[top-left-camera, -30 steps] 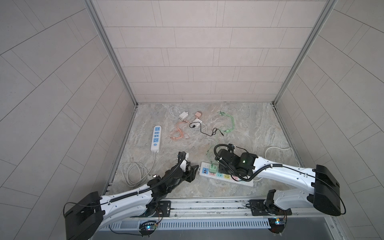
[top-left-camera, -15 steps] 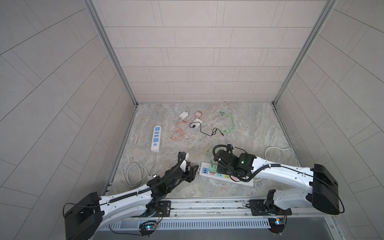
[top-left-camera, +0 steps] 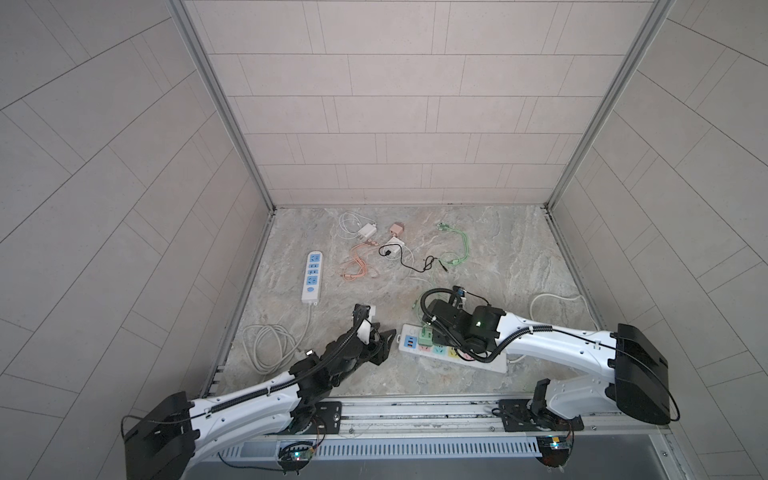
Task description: Insert the plug
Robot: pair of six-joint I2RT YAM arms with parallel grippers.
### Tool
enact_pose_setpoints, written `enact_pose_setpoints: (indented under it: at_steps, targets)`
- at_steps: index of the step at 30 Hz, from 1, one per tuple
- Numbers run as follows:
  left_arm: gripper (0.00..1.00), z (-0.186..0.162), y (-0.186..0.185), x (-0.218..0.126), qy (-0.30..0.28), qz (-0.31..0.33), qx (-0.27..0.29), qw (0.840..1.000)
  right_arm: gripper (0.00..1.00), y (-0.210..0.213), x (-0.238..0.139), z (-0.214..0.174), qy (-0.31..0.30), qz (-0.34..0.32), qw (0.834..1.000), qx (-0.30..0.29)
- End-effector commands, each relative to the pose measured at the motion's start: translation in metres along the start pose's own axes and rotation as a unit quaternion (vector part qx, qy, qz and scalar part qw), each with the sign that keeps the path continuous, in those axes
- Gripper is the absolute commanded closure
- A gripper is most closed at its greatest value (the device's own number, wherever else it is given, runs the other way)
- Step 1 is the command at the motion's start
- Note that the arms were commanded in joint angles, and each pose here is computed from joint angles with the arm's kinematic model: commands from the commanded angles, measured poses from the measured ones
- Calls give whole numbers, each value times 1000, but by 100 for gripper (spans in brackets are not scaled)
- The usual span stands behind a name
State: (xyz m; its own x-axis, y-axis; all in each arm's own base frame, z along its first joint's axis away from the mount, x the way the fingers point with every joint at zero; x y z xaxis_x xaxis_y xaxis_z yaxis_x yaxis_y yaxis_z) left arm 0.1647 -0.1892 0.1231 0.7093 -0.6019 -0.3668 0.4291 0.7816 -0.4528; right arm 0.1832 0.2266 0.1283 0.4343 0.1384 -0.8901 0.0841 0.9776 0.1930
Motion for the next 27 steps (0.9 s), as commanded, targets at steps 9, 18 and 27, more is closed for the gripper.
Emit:
enact_pose_setpoints:
  at_steps: [9,18,27]
  targets:
    - [40,3,4,-5,-14,10,15,1000,100,-14,6,-38,22,-35,999,-27]
    - [40,4,0,-1,-8,7,19,1000,100,-23,12,-45,24,-40,999,-22]
    - [40,5,-2,-1,-6,4,19,1000,100,-28,17,-51,21,-52,998,-29]
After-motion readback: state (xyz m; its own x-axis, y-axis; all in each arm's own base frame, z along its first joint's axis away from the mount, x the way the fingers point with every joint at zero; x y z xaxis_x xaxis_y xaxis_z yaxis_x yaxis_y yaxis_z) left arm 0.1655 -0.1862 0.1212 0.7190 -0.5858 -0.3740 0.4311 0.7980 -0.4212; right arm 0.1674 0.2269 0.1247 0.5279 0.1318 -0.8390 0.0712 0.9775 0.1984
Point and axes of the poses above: each gripper's point midway between its finger pads, its own x axis out along the fingers, its own y axis along the line the jaws close on, z = x × y, the point moved 4 cm from there along -x, back along the fingers, and after that the axes turned 5 degrees about -x, right-handed, at the moved point
